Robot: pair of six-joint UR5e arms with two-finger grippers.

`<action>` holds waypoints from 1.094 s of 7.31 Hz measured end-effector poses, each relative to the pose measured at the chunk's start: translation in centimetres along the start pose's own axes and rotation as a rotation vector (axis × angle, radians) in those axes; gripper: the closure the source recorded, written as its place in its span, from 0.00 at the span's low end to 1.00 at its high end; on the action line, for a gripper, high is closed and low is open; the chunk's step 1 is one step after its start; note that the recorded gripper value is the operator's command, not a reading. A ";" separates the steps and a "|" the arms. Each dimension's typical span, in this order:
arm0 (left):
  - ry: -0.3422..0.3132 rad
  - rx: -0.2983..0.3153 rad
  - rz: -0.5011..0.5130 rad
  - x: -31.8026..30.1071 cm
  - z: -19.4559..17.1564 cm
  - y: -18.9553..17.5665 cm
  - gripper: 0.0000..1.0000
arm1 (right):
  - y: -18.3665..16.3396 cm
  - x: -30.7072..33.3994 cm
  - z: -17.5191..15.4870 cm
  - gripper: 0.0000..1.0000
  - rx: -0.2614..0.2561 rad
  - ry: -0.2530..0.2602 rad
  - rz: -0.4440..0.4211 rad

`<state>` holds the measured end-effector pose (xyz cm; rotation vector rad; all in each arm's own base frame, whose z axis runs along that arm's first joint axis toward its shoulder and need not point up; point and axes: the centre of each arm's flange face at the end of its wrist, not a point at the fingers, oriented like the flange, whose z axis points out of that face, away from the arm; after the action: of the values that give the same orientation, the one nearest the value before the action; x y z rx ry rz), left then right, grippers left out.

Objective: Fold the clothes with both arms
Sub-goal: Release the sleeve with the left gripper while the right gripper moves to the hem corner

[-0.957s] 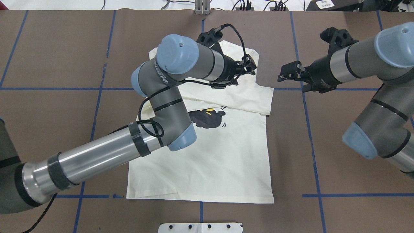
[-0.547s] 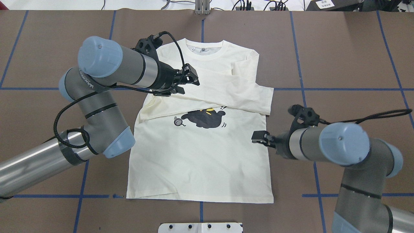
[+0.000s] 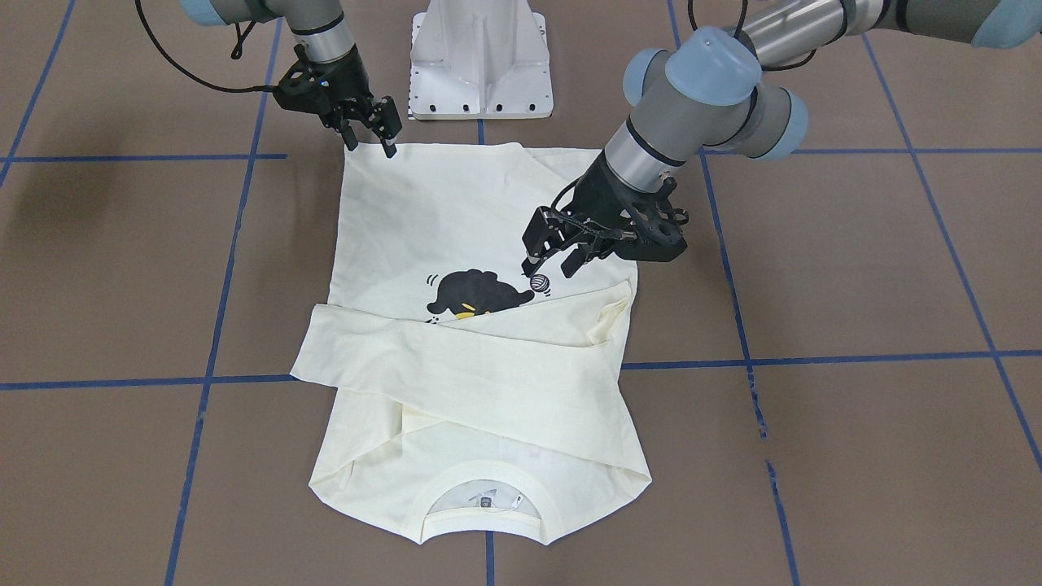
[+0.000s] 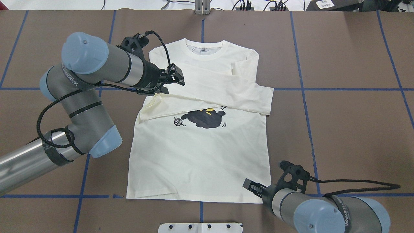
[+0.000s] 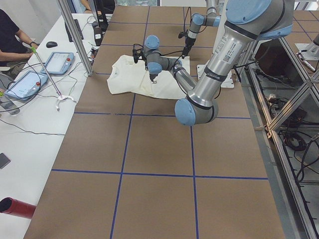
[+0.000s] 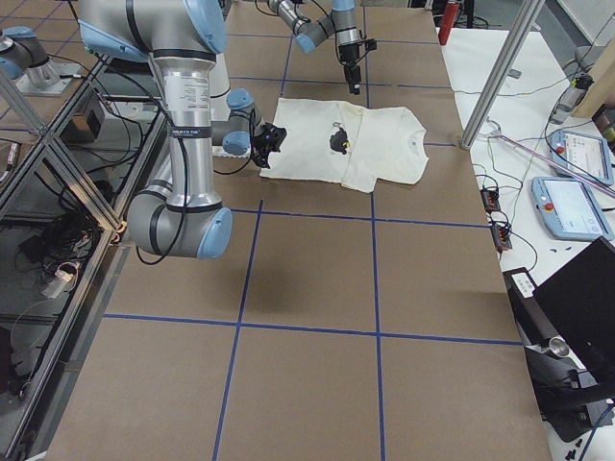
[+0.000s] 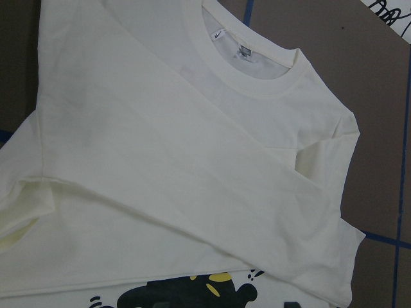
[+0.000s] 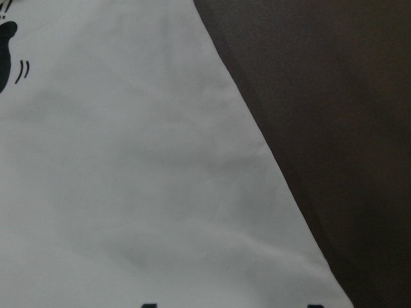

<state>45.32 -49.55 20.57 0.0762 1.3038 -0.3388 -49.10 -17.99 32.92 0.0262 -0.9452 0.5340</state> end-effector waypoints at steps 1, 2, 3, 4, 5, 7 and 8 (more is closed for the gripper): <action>-0.003 0.000 -0.002 -0.1 0.1 0.0 0.29 | 1.1 0.7 0.0 0.22 0.008 0.041 0.002; -0.004 -0.001 -0.003 -0.2 0.2 0.0 0.29 | 1.9 1.3 0.3 0.23 0.017 0.077 0.001; -0.005 -0.001 -0.003 -0.2 0.2 0.0 0.28 | 2.2 1.8 0.6 0.23 0.026 0.100 0.002; -0.006 -0.002 -0.003 -0.2 0.2 0.0 0.28 | 2.2 2.3 0.9 0.30 0.034 0.116 0.001; -0.006 -0.002 -0.003 -0.3 0.3 0.0 0.28 | 2.1 2.8 1.2 0.51 0.039 0.127 -0.001; -0.007 -0.003 -0.002 -0.4 0.4 0.0 0.28 | 1.9 3.4 1.3 1.00 0.048 0.136 -0.004; -0.007 -0.004 -0.002 -0.4 0.4 0.0 0.28 | 1.9 3.6 1.4 1.00 0.053 0.136 -0.007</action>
<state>45.57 -49.57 21.03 0.0706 1.2974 -0.3382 -49.31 -15.16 36.10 0.0408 -0.7981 0.5476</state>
